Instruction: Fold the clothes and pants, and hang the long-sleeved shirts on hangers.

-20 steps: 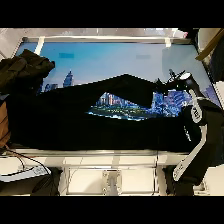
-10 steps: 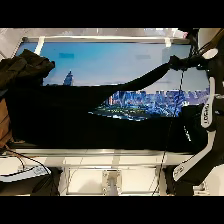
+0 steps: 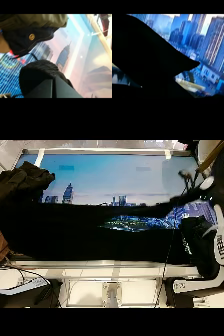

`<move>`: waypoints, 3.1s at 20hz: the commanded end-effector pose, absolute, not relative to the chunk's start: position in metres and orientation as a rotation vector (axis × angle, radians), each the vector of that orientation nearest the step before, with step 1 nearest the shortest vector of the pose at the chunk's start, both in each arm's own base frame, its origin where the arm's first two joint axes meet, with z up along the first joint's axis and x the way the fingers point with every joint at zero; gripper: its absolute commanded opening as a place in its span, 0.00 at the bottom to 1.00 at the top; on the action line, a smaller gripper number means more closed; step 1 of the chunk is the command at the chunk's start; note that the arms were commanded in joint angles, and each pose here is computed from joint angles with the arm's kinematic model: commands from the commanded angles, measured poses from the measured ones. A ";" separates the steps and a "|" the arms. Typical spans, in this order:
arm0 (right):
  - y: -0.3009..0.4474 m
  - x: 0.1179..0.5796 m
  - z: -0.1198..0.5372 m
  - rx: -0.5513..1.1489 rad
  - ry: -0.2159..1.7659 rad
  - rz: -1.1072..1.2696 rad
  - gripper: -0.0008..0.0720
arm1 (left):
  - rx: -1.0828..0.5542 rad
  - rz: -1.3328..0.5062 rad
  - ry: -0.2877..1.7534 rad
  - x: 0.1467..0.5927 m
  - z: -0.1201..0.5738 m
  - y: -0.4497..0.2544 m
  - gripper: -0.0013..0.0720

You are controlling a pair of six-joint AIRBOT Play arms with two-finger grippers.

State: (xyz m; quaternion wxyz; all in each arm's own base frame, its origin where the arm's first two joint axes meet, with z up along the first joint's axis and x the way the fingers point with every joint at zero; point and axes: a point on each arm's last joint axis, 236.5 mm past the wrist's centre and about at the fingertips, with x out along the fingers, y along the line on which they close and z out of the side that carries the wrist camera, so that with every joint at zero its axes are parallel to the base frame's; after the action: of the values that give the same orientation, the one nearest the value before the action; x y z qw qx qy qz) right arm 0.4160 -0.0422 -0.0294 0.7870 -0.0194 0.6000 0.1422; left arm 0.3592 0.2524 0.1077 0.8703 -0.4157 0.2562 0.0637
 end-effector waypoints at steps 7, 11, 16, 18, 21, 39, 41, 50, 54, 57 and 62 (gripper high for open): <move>-0.038 0.343 -0.070 0.082 1.495 0.201 0.63 | -0.877 0.121 0.595 0.337 0.101 0.250 0.03; -0.068 0.436 -0.040 0.155 1.176 -0.010 0.63 | -0.877 0.121 0.596 0.337 0.101 0.250 0.03; -0.064 0.426 -0.096 0.394 1.323 0.007 0.63 | -0.877 0.122 0.595 0.337 0.101 0.251 0.03; -0.055 0.422 -0.106 0.471 1.349 0.061 0.63 | -0.877 0.122 0.596 0.337 0.101 0.251 0.03; -0.045 0.423 -0.116 0.518 1.355 0.116 0.63 | -0.878 0.122 0.596 0.337 0.101 0.251 0.03; -0.056 0.548 0.077 0.164 0.819 0.352 0.02 | -0.927 0.085 0.499 0.349 0.122 0.250 0.03; -0.060 0.515 0.043 0.083 0.986 0.382 0.02 | -0.927 0.083 0.501 0.349 0.122 0.249 0.03; -0.089 0.353 -0.082 0.235 1.394 0.284 0.02 | -0.887 0.118 0.574 0.340 0.105 0.251 0.03; -0.094 0.334 -0.069 0.397 1.440 0.227 0.52 | -0.887 0.119 0.573 0.340 0.105 0.252 0.03; -0.101 0.379 -0.039 0.438 1.278 0.190 0.68 | -0.892 0.120 0.573 0.340 0.105 0.252 0.03; -0.099 0.446 -0.030 0.549 1.098 0.093 0.61 | -0.891 0.120 0.573 0.340 0.105 0.252 0.03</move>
State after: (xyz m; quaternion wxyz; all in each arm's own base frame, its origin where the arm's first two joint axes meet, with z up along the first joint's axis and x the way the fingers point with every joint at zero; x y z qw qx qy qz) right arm 0.4164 -0.1057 -0.0341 0.8077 0.2121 0.5469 0.0595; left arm 0.3399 0.2515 0.1053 0.8616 -0.4243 0.2728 0.0570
